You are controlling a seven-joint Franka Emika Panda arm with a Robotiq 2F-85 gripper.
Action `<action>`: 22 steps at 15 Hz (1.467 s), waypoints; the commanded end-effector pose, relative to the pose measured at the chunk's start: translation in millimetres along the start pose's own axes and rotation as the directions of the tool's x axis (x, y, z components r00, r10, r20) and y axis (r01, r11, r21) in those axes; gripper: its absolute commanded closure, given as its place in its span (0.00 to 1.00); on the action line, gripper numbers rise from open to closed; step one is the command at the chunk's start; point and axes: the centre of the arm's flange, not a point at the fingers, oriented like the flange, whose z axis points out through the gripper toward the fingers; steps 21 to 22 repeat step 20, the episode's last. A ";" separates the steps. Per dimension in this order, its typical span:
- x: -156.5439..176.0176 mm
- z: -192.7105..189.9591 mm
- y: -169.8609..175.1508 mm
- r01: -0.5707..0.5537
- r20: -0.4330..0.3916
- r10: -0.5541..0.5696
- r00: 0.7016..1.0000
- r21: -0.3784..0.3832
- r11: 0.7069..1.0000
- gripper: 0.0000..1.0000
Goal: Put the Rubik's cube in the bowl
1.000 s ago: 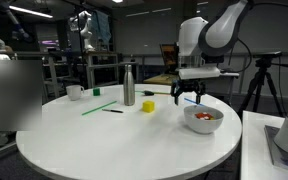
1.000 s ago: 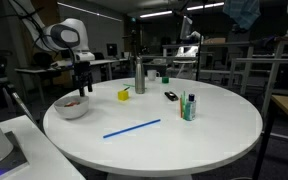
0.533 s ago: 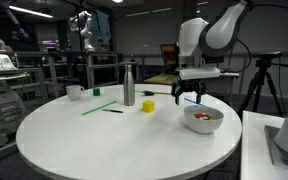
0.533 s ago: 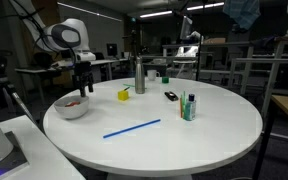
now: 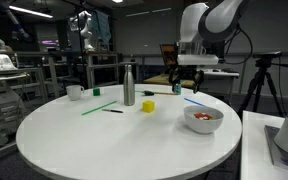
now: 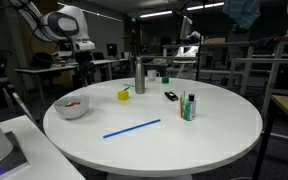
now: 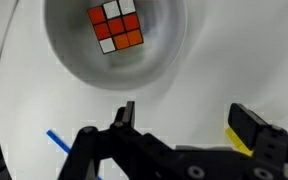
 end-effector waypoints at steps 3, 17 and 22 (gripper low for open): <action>-39.9 -56.7 63.8 -0.107 0.103 0.105 0.989 0.017 0.994 0.00; -77.1 -164.2 86.0 -0.108 0.208 0.129 0.970 -0.108 0.988 0.00; -81.4 -171.1 92.2 -0.109 0.189 0.125 0.974 -0.092 0.990 0.00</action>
